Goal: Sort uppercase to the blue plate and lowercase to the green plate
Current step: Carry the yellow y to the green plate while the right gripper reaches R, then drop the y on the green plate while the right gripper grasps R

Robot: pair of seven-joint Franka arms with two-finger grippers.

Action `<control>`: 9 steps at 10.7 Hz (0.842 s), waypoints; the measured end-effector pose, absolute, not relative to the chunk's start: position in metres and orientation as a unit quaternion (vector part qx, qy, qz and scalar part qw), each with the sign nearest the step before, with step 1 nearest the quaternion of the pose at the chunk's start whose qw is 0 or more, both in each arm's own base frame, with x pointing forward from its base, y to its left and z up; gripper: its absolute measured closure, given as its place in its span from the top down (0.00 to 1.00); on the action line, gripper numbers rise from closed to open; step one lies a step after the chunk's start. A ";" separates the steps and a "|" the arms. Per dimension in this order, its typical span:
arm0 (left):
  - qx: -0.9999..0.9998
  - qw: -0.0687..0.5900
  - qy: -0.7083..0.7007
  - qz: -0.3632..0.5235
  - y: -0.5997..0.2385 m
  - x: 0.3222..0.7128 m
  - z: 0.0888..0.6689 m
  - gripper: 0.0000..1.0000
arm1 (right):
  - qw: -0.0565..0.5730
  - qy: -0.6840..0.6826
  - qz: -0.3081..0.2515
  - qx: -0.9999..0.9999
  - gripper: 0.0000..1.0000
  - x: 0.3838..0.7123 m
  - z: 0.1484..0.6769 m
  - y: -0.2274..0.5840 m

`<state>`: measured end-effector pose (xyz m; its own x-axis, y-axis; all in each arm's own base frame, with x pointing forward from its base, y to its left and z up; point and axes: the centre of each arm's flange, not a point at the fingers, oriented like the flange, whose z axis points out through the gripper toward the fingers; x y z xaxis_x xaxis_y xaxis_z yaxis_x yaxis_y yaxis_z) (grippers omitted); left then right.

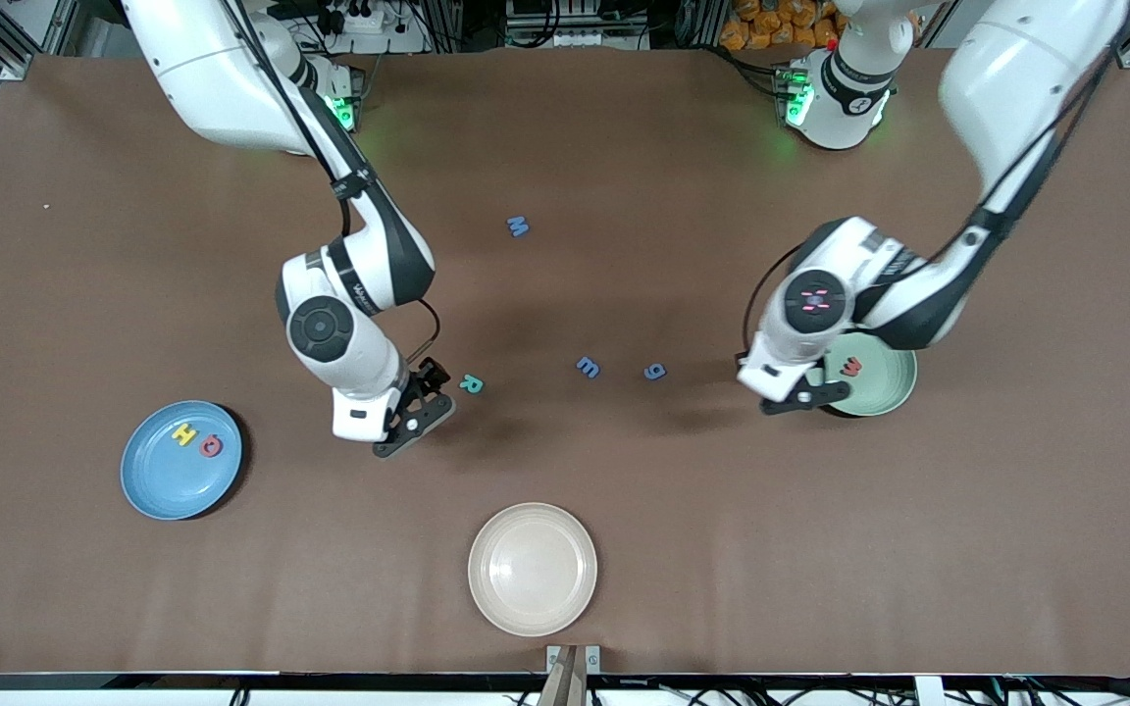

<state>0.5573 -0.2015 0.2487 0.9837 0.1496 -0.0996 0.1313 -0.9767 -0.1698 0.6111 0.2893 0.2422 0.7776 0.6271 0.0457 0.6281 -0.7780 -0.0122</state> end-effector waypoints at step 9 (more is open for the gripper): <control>-0.998 0.017 -0.033 0.059 -0.072 0.546 0.229 0.27 | 0.010 -0.340 -0.014 -0.940 1.00 0.545 0.171 0.349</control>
<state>0.5463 -0.0723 0.2293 0.9910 0.0670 -0.1156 0.0630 -0.9973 -0.0382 0.5450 0.3494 0.1710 0.7684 0.6391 0.0326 0.6396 -0.7686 -0.0090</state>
